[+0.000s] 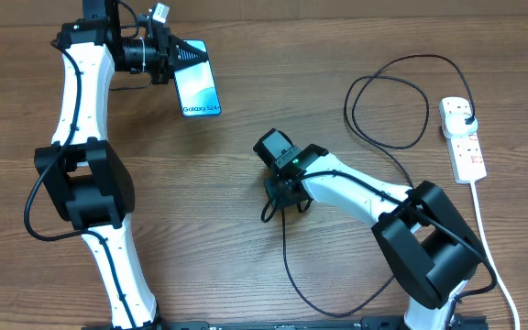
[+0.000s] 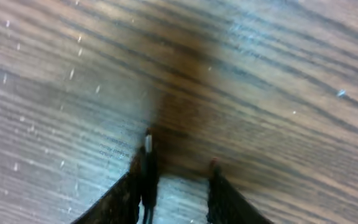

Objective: Plug charger to phone and switch on socket
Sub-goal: 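Lower the right gripper and close it on the USB-C plug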

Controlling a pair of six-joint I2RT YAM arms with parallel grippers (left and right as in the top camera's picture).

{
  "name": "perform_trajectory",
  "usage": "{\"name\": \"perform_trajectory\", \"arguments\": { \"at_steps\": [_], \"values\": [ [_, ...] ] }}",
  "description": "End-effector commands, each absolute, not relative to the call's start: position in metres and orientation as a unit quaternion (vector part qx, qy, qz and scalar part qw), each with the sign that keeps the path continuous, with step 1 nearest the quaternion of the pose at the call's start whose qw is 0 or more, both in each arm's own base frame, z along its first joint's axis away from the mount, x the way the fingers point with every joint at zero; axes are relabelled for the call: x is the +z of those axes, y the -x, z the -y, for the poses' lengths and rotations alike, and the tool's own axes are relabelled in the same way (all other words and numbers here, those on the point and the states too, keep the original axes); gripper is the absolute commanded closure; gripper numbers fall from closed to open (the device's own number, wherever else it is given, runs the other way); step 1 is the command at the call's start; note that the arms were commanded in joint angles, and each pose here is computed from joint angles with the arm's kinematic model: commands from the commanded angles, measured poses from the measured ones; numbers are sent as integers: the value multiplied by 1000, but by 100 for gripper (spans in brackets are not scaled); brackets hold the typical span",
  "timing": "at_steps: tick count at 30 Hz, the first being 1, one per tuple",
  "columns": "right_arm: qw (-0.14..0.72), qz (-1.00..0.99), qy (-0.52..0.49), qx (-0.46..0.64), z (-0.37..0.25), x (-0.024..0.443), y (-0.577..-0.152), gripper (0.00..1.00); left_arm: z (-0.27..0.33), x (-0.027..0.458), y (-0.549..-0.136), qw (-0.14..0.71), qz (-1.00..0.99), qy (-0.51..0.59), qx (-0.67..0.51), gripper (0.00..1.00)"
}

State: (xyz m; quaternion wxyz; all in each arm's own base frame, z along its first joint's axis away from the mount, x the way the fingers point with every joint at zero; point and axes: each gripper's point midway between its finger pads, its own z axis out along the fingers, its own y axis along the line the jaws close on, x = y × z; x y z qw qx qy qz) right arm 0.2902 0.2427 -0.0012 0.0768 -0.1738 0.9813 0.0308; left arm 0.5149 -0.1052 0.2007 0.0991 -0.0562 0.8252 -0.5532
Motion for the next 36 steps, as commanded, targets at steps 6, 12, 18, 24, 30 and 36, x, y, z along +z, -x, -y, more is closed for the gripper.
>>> {"name": "perform_trajectory", "arguments": {
  "at_steps": [6,12,18,24,30,36],
  "values": [
    [22,-983,184,8,-235,-31,-264,74,114,214,-514,107,-818,36,-564,96],
    [24,-983,184,9,-235,-31,-265,75,114,214,-514,107,-818,36,-564,96],
    [28,-982,184,11,-237,-31,-267,76,114,214,-514,107,-818,36,-564,96],
    [29,-982,184,10,-237,-31,-267,85,114,214,-514,107,-818,36,-564,96],
    [29,-982,184,10,-237,-31,-267,86,114,214,-514,106,-818,36,-564,96],
    [32,-984,177,12,-238,-31,-268,90,114,214,-514,107,-818,36,-564,96]
  ]
}}
